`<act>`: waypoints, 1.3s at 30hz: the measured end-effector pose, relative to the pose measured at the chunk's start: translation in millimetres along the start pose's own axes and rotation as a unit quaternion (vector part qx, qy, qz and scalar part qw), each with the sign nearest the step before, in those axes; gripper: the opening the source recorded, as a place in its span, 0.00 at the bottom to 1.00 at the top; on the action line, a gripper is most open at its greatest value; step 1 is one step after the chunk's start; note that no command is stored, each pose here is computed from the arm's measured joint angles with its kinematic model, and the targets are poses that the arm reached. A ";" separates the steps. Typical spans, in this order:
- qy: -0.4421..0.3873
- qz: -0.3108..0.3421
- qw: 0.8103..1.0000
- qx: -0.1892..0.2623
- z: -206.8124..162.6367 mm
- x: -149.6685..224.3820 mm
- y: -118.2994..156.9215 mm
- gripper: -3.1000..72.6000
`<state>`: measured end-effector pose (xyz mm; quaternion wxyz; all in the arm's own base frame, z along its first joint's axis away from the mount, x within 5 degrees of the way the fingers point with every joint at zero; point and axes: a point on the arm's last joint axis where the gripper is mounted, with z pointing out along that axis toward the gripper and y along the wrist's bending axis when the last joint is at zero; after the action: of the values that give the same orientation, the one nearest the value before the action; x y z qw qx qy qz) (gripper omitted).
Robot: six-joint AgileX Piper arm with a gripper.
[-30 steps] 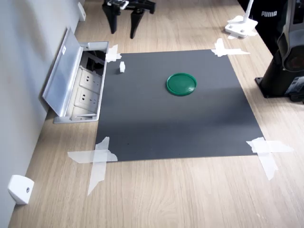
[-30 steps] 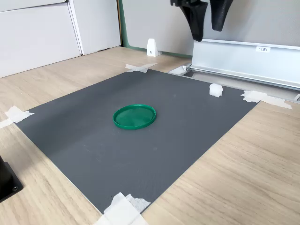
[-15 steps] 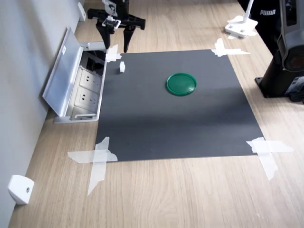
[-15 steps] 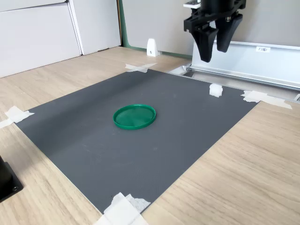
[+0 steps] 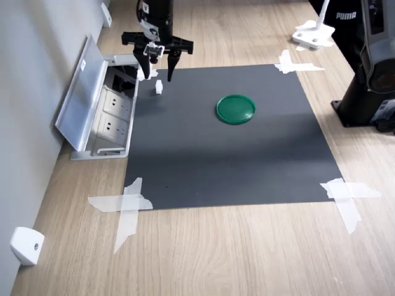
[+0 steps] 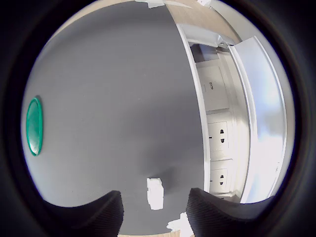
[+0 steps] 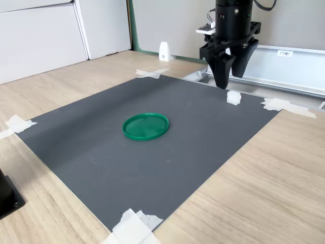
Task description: Grasp a white terminal and put it on the green lid.
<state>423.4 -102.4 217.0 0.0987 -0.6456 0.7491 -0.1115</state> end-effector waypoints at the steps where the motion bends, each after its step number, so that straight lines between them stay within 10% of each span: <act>1: 0.000 0.000 1.000 0.000 3.1 0.1 0.0 0.77; 19: 0.015 0.016 1.000 -0.019 34.1 3.9 1.8 0.72; 29: 0.015 0.041 0.999 -0.019 34.4 3.9 1.8 0.15; 39: -0.003 0.273 0.962 0.011 -20.0 -1.0 2.0 0.15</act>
<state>415.9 -100.3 235.5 0.1349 -0.4153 0.8954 -0.0866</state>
